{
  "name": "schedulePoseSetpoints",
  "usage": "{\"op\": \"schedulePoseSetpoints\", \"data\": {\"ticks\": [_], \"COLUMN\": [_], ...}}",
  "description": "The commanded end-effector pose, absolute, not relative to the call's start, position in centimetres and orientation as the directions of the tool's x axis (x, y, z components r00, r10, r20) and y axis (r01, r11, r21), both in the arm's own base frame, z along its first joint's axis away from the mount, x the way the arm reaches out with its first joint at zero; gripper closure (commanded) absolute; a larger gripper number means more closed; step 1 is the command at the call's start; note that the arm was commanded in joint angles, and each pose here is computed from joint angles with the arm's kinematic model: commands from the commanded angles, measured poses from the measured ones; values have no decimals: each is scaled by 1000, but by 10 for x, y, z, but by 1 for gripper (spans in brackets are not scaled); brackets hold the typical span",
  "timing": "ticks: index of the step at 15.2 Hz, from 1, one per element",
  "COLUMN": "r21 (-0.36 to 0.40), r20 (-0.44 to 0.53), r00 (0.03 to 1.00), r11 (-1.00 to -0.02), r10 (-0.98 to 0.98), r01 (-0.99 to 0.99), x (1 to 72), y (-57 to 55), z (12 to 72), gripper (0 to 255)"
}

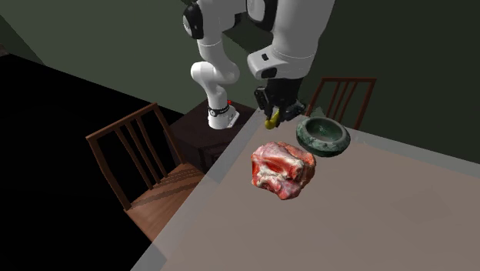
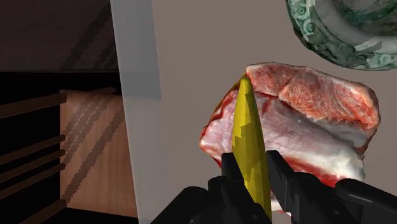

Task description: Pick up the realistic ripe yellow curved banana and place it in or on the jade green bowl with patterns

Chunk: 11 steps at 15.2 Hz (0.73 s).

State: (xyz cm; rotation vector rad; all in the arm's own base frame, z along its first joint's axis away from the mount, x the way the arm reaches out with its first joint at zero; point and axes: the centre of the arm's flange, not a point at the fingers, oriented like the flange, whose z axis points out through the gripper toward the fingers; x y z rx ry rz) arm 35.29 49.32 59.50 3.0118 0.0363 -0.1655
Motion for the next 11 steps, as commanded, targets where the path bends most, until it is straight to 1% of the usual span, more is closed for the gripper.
{"op": "schedulePoseSetpoints", "data": {"ticks": [1, 11], "r21": [124, 124], "r20": [-111, -111], "r00": [994, 994], "r11": [-992, -992], "r10": [15, 15], "r01": [29, 29], "x": [332, 231], "y": [509, 594], "z": [596, 595], "gripper": [255, 255]}}
